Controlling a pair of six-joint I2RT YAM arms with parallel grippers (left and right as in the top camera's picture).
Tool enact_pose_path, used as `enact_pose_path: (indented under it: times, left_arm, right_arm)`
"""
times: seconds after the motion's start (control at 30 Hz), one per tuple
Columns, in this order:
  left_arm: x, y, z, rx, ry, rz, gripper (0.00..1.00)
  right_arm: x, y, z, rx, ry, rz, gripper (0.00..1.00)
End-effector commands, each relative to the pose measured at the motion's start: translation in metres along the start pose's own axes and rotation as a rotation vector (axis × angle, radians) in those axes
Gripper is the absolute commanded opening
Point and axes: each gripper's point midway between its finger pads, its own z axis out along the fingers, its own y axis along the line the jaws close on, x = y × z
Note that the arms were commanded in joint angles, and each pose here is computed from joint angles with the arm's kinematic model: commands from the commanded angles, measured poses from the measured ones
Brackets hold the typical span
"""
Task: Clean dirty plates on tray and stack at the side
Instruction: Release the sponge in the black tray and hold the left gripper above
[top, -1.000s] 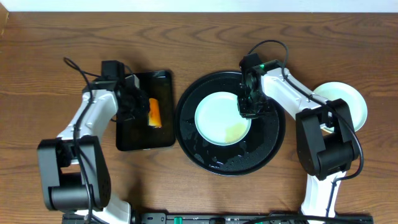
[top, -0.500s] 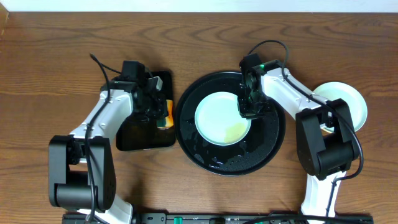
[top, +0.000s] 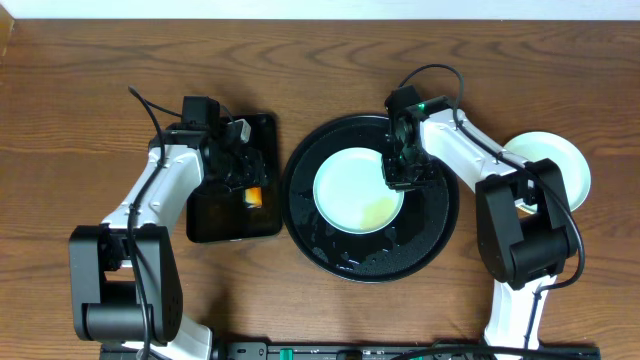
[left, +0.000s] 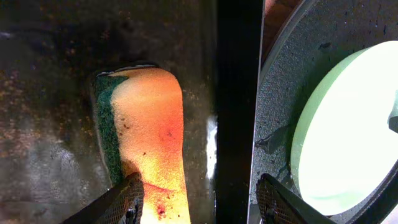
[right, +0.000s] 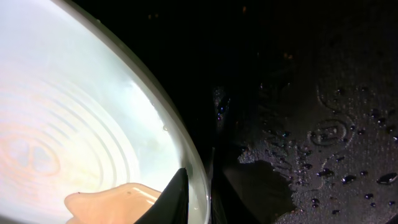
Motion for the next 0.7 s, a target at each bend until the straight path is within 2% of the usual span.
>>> enact_pose_path:
  times: [0.0,0.2,0.37,0.5,0.67]
  left_arm:
    - [0.001,-0.004,-0.005,0.018,-0.007,0.013,0.59]
    - [-0.009,-0.011,-0.025,0.016,-0.074,0.056,0.59]
    - [-0.016,-0.019,-0.05,0.002,-0.157,0.102,0.63]
    - [-0.017,0.001,-0.055,-0.119,-0.175,0.07,0.63]
    - [-0.01,0.041,-0.062,-0.339,-0.175,-0.075,0.64]
  right_arm:
    - [0.002,0.004,0.0,-0.006,0.003,-0.006,0.12]
    - [0.002,0.003,0.0,-0.002,0.003,-0.006,0.12]
    - [0.002,0.003,0.0,-0.003,0.002,-0.005,0.12]
    - [0.002,0.003,0.0,-0.002,0.002,-0.006,0.01]
    - [-0.001,0.002,0.0,0.003,-0.009,-0.003,0.01]
